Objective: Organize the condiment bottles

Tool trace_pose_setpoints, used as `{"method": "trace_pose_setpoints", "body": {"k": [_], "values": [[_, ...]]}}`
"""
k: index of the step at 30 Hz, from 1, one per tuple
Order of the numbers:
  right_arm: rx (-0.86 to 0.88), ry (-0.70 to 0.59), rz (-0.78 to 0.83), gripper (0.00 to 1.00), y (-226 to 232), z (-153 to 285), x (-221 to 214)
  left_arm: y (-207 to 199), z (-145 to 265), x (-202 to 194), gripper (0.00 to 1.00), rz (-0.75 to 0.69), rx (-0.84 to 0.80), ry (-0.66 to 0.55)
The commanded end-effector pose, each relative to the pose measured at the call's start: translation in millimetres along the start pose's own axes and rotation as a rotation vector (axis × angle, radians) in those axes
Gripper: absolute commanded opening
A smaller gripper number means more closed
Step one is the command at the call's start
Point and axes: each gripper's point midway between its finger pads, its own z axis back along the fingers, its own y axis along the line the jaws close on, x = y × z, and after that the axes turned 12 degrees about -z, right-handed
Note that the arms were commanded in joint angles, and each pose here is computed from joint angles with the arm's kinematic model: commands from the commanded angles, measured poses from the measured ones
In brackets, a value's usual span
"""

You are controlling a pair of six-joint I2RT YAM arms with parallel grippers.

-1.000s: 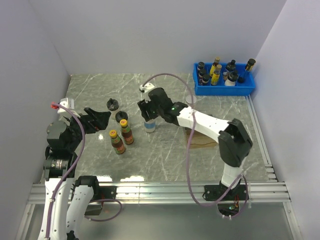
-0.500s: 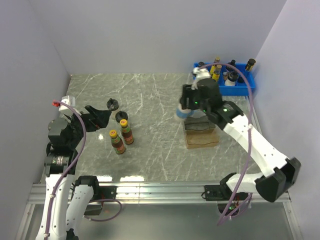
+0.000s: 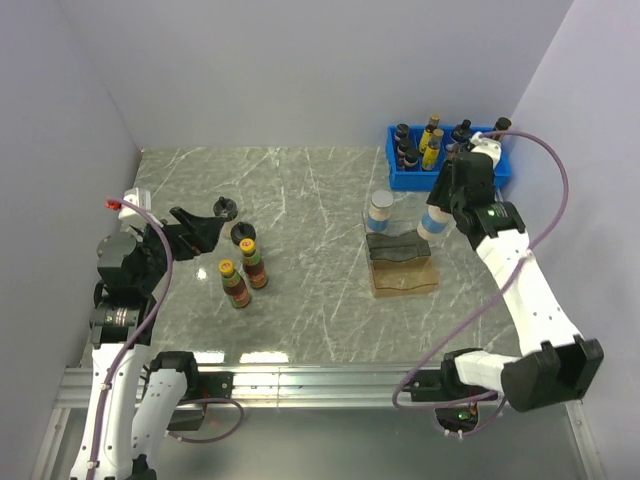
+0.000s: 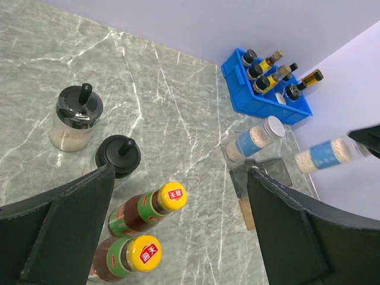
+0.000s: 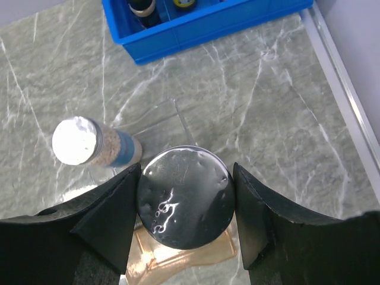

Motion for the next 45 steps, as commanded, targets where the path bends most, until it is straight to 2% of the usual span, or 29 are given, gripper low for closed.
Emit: {"method": "trace_pose_setpoints", "body": {"k": [1, 5, 12, 20, 27, 36, 37, 38, 41, 45], "values": [[0.096, -0.094, -0.059, 0.0, 35.3, -22.9, 38.0, -10.6, 3.6, 14.3, 0.99, -0.006, -0.04, -0.049], [0.174, -0.109, -0.063, 0.0, 58.4, -39.4, 45.3, -10.6, 7.5, 16.6, 0.99, -0.022, -0.028, -0.044], [0.177, -0.068, -0.036, 0.0, 71.9, -76.1, 34.3, -9.9, 10.1, 14.5, 0.99, -0.024, -0.024, -0.044], [0.121, -0.047, -0.017, 0.0, 61.7, -110.2, 15.7, -9.1, 10.7, 13.2, 0.99, -0.027, -0.023, -0.044], [0.011, -0.053, -0.022, 0.0, 42.0, -118.7, 13.7, -9.5, 10.2, 12.5, 0.99, -0.024, -0.025, -0.042], [0.001, -0.037, -0.018, 0.0, 39.0, -127.3, 3.9, -9.7, 10.0, 11.7, 0.99, -0.023, -0.029, -0.042], [0.011, -0.024, -0.014, 0.03, 40.9, -128.2, 1.3, -9.5, 9.9, 11.8, 0.99, -0.023, -0.027, -0.043], [0.022, -0.017, -0.013, 0.17, 43.4, -128.8, 0.8, -9.5, 10.1, 12.5, 0.99, -0.023, -0.026, -0.044], [0.056, 0.008, -0.006, 0.44, 49.0, -129.8, -5.1, -9.1, 10.0, 11.5, 0.99, -0.024, -0.026, -0.043], [0.077, 0.033, 0.001, 0.58, 51.9, -130.7, -12.6, -8.2, 9.3, 9.5, 0.99, -0.02, -0.024, -0.039]]}}
